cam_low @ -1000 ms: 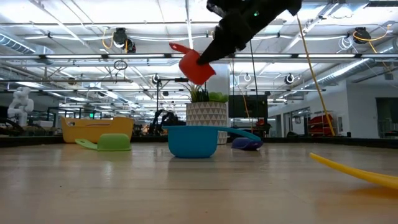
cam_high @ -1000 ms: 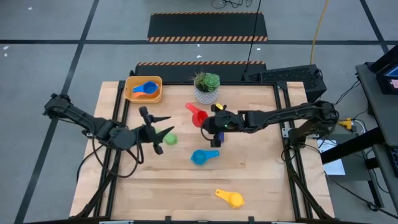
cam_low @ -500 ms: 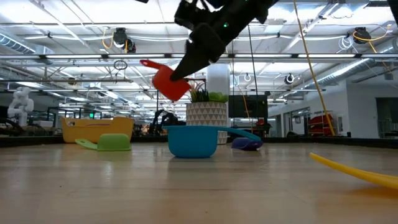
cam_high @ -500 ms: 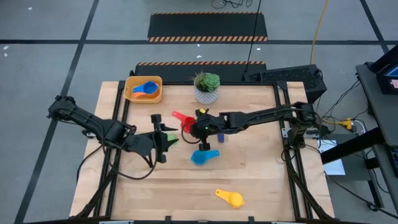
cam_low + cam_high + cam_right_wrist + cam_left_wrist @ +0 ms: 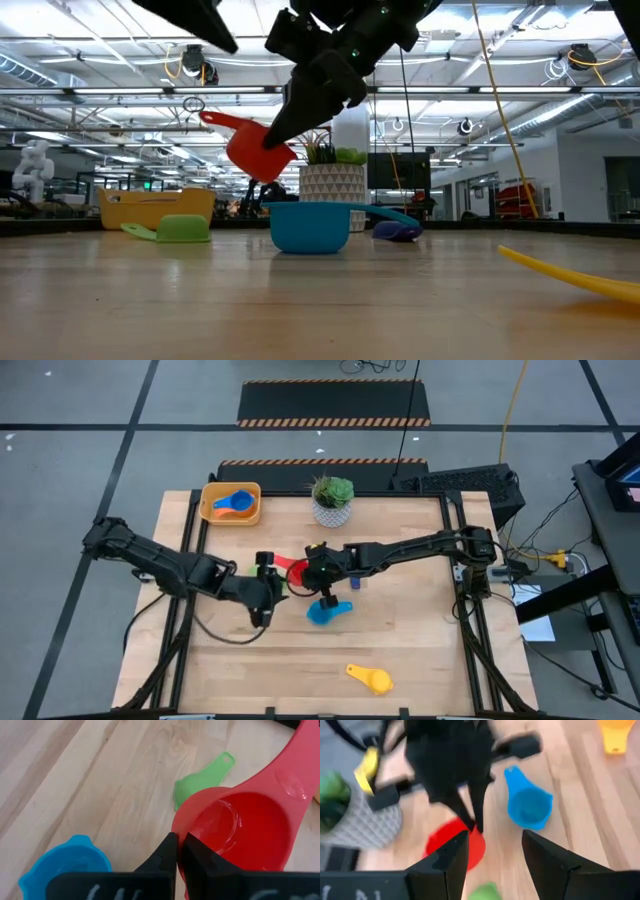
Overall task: Nest measuring cups in basket
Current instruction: Stack the dark orange measuring cup on top of the dark blue measuring cup in the yellow bin
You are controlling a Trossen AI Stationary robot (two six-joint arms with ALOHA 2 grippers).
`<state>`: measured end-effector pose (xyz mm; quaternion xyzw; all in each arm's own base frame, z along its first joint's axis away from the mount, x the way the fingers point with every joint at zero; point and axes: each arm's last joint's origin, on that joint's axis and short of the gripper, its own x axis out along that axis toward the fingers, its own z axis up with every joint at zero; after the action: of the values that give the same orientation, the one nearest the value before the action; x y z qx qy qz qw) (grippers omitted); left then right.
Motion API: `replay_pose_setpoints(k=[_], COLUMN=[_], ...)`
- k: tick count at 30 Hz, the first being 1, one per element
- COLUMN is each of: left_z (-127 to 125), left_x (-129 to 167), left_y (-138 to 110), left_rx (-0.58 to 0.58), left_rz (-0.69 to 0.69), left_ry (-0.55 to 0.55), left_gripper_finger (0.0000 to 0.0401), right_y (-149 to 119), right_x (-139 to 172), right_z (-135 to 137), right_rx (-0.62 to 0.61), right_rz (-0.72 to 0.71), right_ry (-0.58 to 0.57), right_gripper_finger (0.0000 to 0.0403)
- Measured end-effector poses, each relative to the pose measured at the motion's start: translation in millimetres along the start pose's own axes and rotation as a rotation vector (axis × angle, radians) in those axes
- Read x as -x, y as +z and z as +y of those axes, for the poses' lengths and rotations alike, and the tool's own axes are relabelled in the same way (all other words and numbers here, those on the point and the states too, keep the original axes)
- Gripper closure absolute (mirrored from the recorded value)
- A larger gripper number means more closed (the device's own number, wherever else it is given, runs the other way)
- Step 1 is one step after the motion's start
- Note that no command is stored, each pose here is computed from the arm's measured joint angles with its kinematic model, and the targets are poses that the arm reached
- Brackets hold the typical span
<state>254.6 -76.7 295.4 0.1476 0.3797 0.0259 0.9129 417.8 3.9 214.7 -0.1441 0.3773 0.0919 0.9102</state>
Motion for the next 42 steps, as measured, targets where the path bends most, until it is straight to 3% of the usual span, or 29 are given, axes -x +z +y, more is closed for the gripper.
replay_pose_setpoints(k=[7, 14, 21, 29, 35, 42], left_z=[5.4, -1.4, 2.6, 14.1, 23.3, 29.9], left_x=[-17.4, -31.0, -46.0, -55.8, -62.0, -63.2], left_y=[-0.2, -9.4, -14.2, -15.5, -17.2, -21.6], left_rx=[-0.032, -0.183, -0.23, -0.209, -0.176, -0.243], left_rz=[0.041, 0.121, 0.169, 0.192, 0.195, 0.213], left_ry=[-0.056, -0.09, 0.01, 0.033, -0.039, -0.14], left_gripper_finger=[0.0215, 0.0215, 0.0215, 0.0215, 0.0215, 0.0215], right_y=[0.2, 1.5, 3.9, 6.2, 2.6, -5.7], right_x=[0.0, -0.3, -0.4, -0.6, -2.1, -5.3], right_z=[0.8, 6.7, 11.2, 18.7, 20.0, 23.1], right_rx=[0.045, 0.089, 0.128, 0.227, 0.236, 0.272], right_rz=[0.001, 0.003, -0.008, -0.012, 0.001, 0.022], right_ry=[0.001, 0.014, 0.018, 0.026, 0.029, 0.048], right_gripper_finger=[0.0399, 0.0399, 0.0399, 0.0399, 0.0399, 0.0399])
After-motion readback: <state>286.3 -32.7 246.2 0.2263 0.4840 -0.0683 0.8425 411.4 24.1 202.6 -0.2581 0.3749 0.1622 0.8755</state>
